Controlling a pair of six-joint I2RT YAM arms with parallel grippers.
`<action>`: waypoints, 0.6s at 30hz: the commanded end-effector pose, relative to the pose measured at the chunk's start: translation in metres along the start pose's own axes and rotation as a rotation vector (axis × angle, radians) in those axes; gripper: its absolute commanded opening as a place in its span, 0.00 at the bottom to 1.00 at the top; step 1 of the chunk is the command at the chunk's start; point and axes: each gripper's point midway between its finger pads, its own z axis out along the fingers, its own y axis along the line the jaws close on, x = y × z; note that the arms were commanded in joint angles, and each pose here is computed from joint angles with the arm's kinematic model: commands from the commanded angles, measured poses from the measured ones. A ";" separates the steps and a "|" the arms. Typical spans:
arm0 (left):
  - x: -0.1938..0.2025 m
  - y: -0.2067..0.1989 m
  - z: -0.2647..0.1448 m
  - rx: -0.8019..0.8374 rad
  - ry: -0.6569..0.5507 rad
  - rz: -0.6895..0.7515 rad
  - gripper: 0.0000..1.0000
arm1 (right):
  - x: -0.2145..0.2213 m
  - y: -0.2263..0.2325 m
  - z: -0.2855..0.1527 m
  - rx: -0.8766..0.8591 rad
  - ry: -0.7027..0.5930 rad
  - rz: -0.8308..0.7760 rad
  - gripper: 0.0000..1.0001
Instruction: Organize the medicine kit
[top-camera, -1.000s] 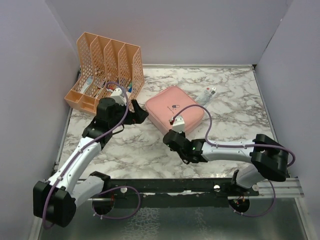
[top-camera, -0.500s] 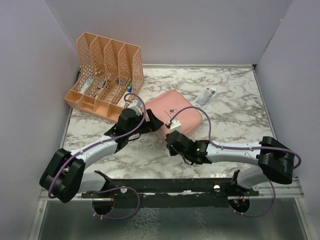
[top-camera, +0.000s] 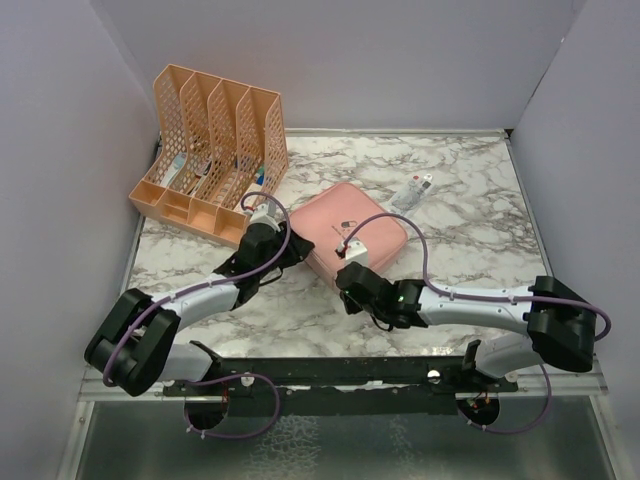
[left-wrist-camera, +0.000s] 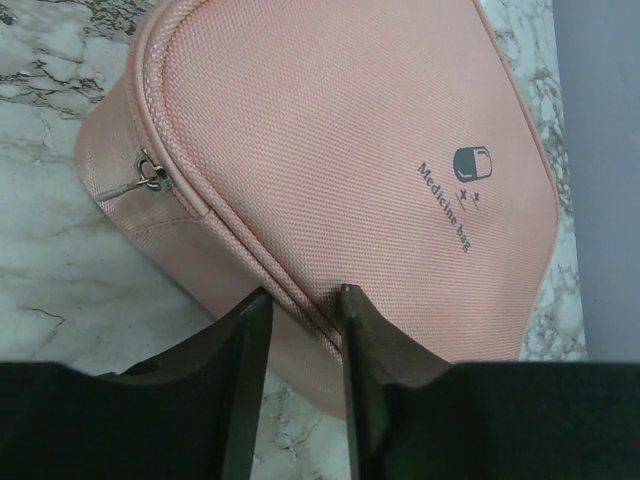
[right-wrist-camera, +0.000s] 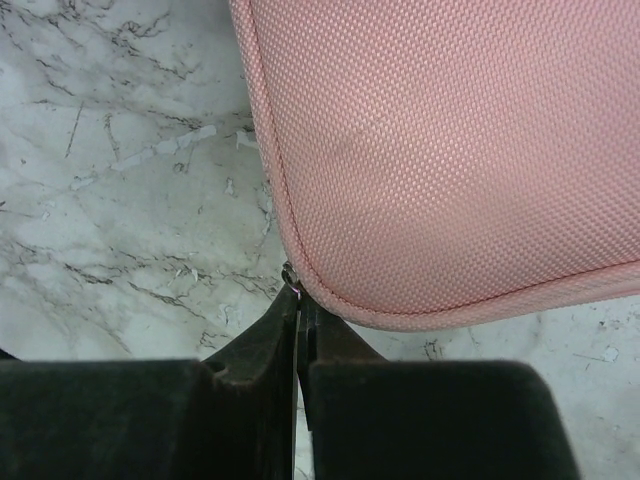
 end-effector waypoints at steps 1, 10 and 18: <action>-0.009 0.011 0.003 -0.048 -0.068 0.000 0.25 | 0.015 -0.003 -0.007 0.019 0.086 0.001 0.01; -0.010 0.017 0.006 -0.087 -0.079 -0.063 0.00 | 0.026 -0.019 -0.016 0.115 0.146 0.045 0.01; -0.016 0.019 0.013 -0.112 -0.093 -0.038 0.00 | 0.039 -0.026 -0.030 0.113 0.207 0.027 0.01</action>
